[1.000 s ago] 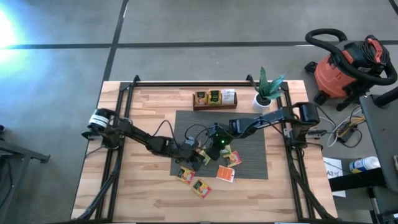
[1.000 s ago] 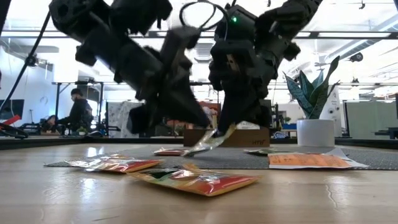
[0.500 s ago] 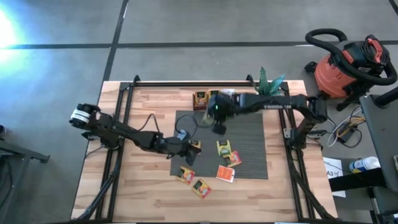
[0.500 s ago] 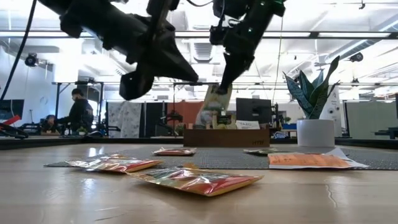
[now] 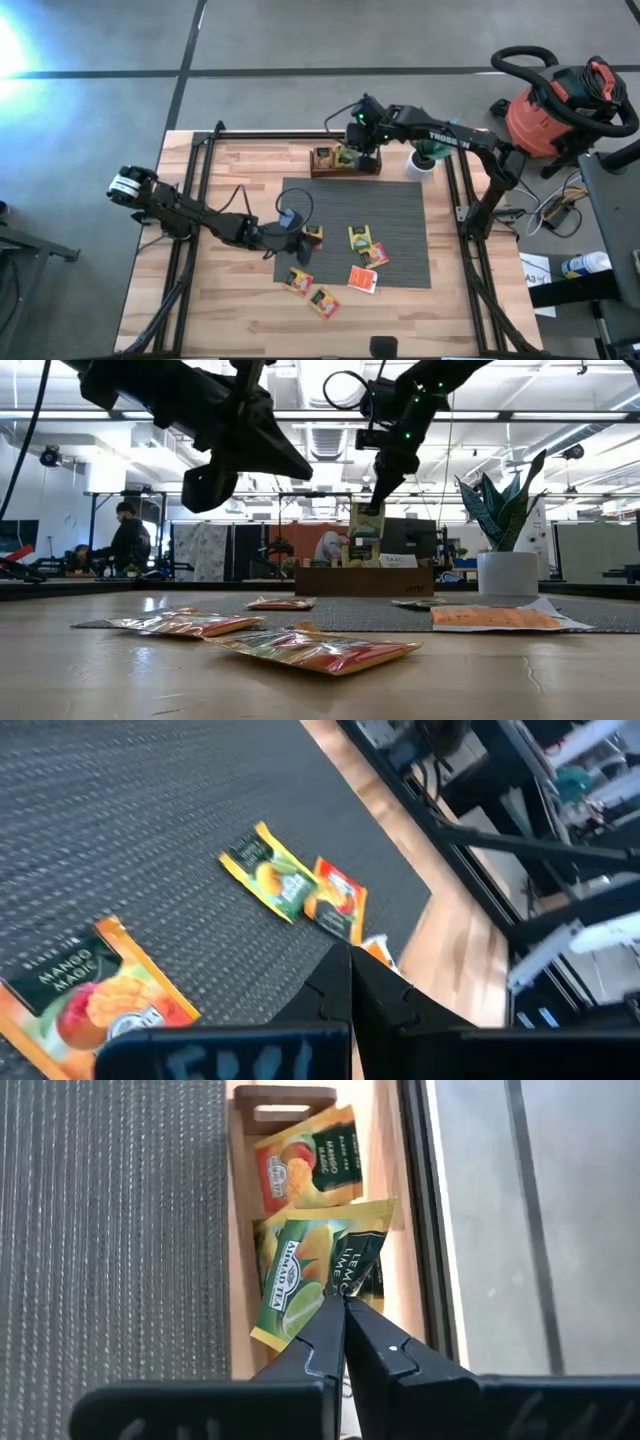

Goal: Pick & Place Tea
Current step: Put the yellow tea bag into the middle section of the wooden organizer

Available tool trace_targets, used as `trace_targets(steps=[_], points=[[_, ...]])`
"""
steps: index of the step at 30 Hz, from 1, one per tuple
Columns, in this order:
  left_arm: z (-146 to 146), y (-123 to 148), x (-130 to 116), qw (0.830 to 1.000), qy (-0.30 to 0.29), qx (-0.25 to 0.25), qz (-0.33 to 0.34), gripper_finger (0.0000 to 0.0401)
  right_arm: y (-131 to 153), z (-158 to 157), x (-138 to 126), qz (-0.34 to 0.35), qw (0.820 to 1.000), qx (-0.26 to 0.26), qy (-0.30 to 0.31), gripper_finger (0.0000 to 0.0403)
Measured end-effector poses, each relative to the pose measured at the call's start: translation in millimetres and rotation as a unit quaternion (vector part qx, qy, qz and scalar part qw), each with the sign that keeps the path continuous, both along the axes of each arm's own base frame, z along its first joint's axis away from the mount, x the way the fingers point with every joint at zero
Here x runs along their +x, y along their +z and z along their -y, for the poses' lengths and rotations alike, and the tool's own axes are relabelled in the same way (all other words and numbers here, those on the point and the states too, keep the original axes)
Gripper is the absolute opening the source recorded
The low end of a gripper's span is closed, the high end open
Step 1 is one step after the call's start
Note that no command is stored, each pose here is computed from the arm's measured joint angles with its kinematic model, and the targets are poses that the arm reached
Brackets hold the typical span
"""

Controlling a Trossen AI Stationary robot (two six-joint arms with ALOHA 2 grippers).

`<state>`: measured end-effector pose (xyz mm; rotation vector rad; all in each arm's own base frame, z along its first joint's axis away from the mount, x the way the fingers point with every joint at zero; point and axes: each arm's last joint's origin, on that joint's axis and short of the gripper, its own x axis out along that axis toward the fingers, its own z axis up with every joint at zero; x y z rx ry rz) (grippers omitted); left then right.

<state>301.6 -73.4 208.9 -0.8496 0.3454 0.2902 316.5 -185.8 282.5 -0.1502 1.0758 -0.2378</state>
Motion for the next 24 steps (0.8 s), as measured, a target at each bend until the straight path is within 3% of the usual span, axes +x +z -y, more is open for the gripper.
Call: trace_targets(steps=[15,24], points=[[-5,1,-1,0.996,0.086,0.025,0.013,0.0,-19,-4,-2,-0.033,0.991,-0.027,0.129,0.0008],[-5,1,-1,0.995,0.092,0.019,0.015,0.0,-34,1,6,-0.003,0.987,-0.067,0.147,0.0008]])
